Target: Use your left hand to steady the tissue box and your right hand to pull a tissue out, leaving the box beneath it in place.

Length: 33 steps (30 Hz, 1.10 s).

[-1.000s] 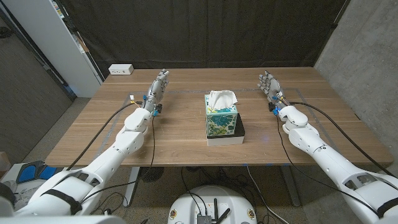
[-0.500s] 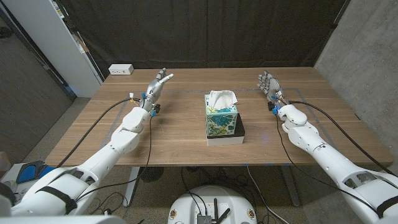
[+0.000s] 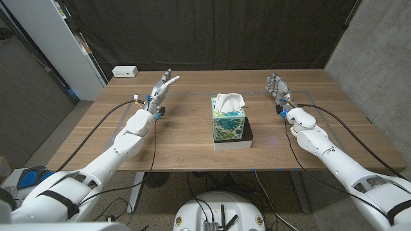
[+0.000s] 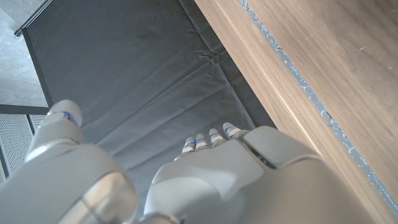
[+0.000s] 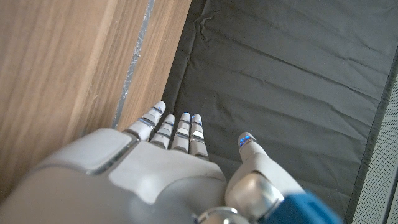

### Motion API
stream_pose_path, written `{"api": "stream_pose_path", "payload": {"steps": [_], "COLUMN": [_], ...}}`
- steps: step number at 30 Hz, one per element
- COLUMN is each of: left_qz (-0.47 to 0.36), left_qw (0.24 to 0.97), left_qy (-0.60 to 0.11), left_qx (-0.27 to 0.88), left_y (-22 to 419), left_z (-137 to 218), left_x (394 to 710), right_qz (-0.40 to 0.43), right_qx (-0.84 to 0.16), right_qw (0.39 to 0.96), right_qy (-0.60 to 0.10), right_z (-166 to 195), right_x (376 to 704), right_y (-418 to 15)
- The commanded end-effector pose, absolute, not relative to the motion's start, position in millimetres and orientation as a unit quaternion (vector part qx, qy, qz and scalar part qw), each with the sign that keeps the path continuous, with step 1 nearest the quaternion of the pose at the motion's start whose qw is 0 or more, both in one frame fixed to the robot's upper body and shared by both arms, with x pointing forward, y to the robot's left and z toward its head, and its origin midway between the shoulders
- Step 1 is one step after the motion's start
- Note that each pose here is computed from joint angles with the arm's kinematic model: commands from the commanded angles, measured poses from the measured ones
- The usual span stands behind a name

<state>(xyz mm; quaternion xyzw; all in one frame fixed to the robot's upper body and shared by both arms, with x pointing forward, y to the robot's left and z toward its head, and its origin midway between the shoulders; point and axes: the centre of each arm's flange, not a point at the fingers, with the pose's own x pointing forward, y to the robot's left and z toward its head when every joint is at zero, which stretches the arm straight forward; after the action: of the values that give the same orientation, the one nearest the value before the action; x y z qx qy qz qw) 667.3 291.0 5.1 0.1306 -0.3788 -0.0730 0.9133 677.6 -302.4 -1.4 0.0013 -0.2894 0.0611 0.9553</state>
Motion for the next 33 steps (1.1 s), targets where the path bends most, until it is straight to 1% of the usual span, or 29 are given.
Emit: {"api": "stream_pose_path", "payload": {"steps": [1,11,33], "left_qz": [-0.076,-0.077,-0.085], "left_qw": [0.914,0.912,0.911], "left_qy": [-0.374,-0.376,-0.375], "left_qx": [0.138,0.143,0.149], "left_y": [290.7,286.4,276.0], "left_z": [-1.9,-12.2,-30.8], "left_x": [662.8,646.8,623.9], "right_qz": [0.059,0.058,0.056], "right_qx": [0.002,0.004,0.006], "right_qw": [0.956,0.956,0.954], "right_qy": [-0.288,-0.288,-0.294], "right_z": [-2.9,-3.7,-5.4], "right_x": [677.9,680.2,677.4], "right_y": [-301.0,-302.2,-305.6]}}
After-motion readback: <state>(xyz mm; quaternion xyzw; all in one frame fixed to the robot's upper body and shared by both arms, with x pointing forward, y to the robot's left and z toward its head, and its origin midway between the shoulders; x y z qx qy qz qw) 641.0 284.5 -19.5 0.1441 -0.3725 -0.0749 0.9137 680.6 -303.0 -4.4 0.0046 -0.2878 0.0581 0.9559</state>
